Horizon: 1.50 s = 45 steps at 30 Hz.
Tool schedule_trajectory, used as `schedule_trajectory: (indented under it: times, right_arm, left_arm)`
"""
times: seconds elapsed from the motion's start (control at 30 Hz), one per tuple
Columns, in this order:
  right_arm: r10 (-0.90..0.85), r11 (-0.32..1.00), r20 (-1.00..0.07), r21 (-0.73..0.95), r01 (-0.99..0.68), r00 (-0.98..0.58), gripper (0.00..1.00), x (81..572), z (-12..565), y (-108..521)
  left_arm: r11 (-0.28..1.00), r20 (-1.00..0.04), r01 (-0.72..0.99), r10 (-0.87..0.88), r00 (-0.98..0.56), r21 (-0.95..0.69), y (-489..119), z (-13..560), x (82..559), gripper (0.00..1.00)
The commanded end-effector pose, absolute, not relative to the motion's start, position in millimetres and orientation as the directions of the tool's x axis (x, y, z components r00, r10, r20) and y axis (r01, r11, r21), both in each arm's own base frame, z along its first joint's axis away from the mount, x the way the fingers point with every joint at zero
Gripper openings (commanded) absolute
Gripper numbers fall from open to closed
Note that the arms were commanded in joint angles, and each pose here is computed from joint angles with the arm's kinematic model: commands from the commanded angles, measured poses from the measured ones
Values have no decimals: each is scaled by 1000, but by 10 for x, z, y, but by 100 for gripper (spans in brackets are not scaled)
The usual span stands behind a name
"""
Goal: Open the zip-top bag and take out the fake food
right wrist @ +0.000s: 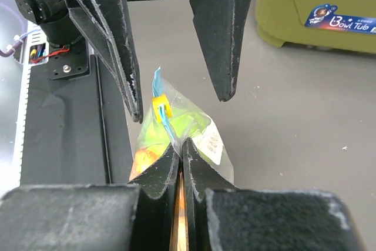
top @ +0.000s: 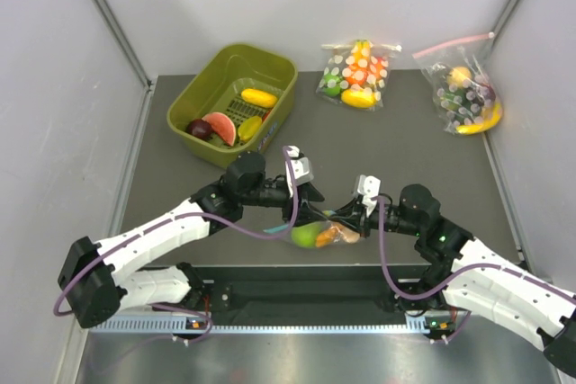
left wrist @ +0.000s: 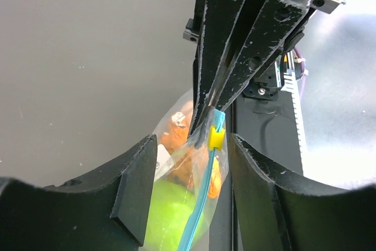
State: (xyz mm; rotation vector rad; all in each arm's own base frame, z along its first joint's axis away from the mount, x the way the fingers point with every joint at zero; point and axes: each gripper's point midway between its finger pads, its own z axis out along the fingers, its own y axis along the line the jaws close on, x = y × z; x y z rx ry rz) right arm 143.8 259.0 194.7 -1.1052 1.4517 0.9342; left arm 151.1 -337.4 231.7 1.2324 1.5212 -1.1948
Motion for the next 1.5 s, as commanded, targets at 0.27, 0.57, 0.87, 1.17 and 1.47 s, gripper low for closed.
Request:
schedule_trajectory:
  times: [0.27, 0.57, 0.87, 1.17, 1.47]
  right_arm:
    - [-98, 255, -995, -53, -965, 29, 0, 1470, 2236, 2644]
    - [-105, 252, -994, -50, -966, 24, 0, 1469, 2213, 2649]
    - [-115, 241, -993, -43, -970, 15, 0, 1463, 2188, 2665]
    - [-100, 272, -995, -46, -961, 19, 0, 1493, 2239, 2635]
    - [-86, 371, -996, -36, -928, 4, 0, 1633, 2271, 2540]
  left_arm:
    - [7, -970, 984, 168, -177, -178, -3464, 2410, 1486, 57]
    - [-7, -973, 985, 157, -167, -170, -3468, 2443, 1468, 51]
    - [-17, -976, 986, 148, -162, -167, -3480, 2477, 1461, 49]
    - [-30, -970, 983, 170, -175, -182, -3447, 2406, 1410, 11]
    - [10, -963, 981, 192, -191, -193, -3356, 2291, 1392, 5]
